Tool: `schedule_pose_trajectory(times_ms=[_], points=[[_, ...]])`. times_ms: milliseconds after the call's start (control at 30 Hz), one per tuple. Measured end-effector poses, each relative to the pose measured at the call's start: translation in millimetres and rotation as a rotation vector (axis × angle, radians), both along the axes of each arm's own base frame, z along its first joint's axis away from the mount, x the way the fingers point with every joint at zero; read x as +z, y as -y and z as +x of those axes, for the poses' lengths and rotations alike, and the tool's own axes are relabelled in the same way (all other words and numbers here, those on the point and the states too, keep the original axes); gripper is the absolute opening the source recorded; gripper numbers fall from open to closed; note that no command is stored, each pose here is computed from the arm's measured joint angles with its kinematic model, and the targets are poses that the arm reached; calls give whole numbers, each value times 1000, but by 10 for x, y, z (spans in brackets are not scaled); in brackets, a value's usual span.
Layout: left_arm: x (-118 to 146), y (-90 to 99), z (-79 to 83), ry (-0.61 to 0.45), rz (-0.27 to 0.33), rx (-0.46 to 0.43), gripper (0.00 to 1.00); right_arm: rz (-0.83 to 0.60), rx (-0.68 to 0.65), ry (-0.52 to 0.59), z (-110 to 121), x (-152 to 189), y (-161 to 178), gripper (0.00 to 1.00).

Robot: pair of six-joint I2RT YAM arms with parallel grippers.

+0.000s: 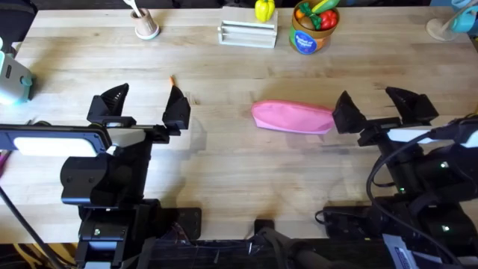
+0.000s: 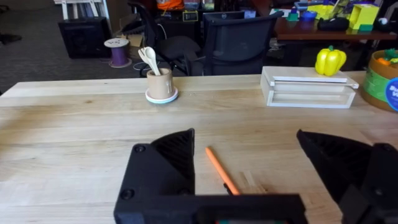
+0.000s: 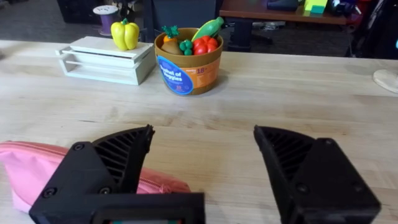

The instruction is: Unzip the bag, pick up the pens from the table one at a time and place them inside, then zip the bag closed.

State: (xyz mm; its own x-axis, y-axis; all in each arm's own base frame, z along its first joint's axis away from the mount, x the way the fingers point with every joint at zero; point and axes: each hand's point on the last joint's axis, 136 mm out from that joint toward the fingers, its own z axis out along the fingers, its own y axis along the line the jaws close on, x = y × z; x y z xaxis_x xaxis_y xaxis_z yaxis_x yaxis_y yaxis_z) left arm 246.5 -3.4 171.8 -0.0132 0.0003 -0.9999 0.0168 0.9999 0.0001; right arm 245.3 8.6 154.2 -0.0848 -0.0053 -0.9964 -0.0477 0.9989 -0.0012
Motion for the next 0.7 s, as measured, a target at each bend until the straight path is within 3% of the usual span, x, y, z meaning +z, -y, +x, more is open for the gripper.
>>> schedule_pose_trajectory(times_ms=[533,700], points=[[0,4,0,0,0,-3,993,-3,0,-6,-2,-13,1,994],[-180,67,-31,-100,-28,-37,991,13,3,-75,-61,-41,-7,992]])
